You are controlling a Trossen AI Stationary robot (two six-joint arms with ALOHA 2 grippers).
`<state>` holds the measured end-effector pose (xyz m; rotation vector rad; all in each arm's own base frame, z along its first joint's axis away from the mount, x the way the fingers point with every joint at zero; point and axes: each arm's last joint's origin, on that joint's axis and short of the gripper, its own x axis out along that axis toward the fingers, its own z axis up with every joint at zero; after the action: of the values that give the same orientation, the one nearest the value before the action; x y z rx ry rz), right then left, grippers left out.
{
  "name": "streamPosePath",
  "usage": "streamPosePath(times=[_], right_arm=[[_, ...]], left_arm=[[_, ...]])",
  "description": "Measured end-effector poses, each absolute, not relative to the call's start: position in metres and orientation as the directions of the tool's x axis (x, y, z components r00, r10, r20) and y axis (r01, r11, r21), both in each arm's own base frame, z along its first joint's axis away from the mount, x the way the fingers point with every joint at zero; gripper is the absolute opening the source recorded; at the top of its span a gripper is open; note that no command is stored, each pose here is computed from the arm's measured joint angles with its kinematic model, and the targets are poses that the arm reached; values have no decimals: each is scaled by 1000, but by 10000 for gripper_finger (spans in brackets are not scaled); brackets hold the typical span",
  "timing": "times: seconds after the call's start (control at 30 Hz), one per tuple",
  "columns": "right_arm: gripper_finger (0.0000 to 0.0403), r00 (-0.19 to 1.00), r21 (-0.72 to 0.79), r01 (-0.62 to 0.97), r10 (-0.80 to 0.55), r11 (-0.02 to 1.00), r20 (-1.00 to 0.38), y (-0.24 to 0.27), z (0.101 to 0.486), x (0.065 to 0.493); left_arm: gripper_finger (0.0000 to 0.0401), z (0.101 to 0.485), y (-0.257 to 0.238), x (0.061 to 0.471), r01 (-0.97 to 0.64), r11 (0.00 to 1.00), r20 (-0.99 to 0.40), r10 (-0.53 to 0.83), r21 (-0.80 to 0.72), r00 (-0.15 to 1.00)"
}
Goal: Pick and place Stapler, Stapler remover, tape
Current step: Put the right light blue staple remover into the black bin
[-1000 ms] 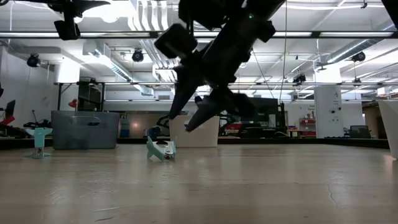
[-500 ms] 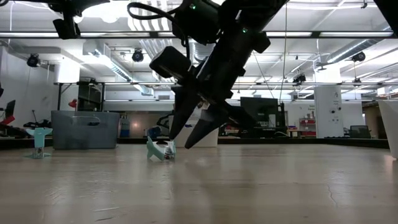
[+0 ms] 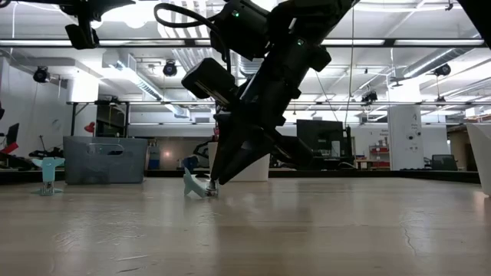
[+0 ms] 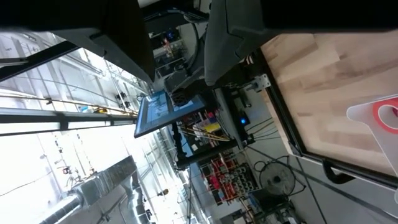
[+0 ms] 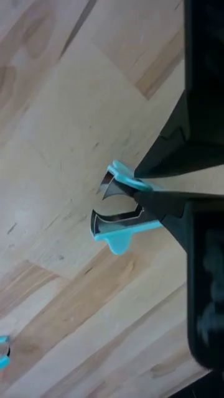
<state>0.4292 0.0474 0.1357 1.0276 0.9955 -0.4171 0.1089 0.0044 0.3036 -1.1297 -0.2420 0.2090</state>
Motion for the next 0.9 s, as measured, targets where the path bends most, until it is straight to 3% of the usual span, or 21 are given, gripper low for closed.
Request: streamPosePath(times=[0.1,0.33,0.6,0.9], right_arm=[[13,527,520,688,143,507,-838,48,140,432],[9,605,575,616,145,538,-783,46,168,449],[8,756,647,443,129,621,-641,36,232,476],[8,906,653,271,41,707,-421,12,330,490]], left_arm=[[142,304,4,109,-43,413,85,286,-910,954],[142,301,4,109,-61,416,65,283,-907,957],[142,309,2,108,34,472,136,183,-881,974],[142,333,-4,101,226,673,294,-14,-704,956]])
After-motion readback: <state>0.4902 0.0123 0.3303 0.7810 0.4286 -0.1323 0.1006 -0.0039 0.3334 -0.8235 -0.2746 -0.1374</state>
